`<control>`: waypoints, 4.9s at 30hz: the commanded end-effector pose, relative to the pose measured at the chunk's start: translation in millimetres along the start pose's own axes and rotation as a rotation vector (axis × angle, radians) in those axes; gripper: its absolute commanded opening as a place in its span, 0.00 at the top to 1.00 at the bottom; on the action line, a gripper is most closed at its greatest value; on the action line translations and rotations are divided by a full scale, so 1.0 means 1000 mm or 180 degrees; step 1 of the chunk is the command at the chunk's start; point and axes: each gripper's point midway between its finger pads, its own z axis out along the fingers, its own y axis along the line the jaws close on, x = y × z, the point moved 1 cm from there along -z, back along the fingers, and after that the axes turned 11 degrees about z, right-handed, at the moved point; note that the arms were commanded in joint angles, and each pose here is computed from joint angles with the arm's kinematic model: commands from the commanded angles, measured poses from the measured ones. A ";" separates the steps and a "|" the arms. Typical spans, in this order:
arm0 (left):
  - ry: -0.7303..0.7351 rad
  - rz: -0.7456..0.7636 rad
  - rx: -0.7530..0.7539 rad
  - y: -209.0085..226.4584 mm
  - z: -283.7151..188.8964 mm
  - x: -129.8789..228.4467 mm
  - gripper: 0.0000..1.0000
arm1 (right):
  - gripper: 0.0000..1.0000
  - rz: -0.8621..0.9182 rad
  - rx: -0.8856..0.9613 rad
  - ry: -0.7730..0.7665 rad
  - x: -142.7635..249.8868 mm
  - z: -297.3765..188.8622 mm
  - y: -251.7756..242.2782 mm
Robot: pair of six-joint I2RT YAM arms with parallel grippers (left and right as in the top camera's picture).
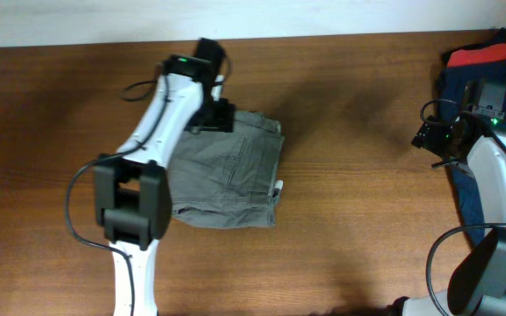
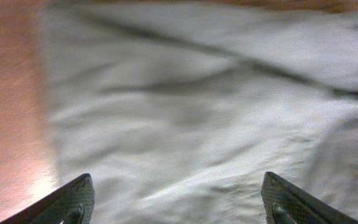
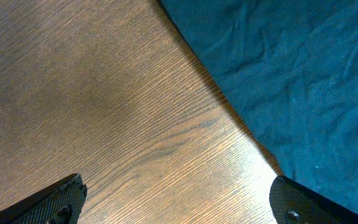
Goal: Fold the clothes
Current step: 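Grasp the folded shorts' left edge with the left gripper, then drag the folded shorts to the table's top-left corner with the left gripper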
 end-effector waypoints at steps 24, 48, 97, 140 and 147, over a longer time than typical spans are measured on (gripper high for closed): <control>0.0067 0.0229 0.1561 0.054 0.011 0.057 0.01 | 0.01 -0.0012 0.0014 0.0011 0.001 0.001 -0.001; 0.0204 -0.0185 0.1911 0.031 0.053 0.082 0.01 | 0.01 -0.0012 0.0013 0.0010 0.001 0.001 -0.001; -0.1052 -0.2999 0.0656 0.237 0.064 0.028 0.99 | 0.01 -0.0012 0.0013 0.0010 0.001 0.001 -0.001; -0.1780 -0.5714 -0.0043 0.310 0.052 0.035 0.92 | 0.01 -0.0012 0.0014 0.0011 0.001 0.001 -0.001; -0.1929 -0.5256 -0.0209 0.332 0.045 0.038 0.91 | 0.01 -0.0012 0.0013 0.0010 0.001 0.001 -0.001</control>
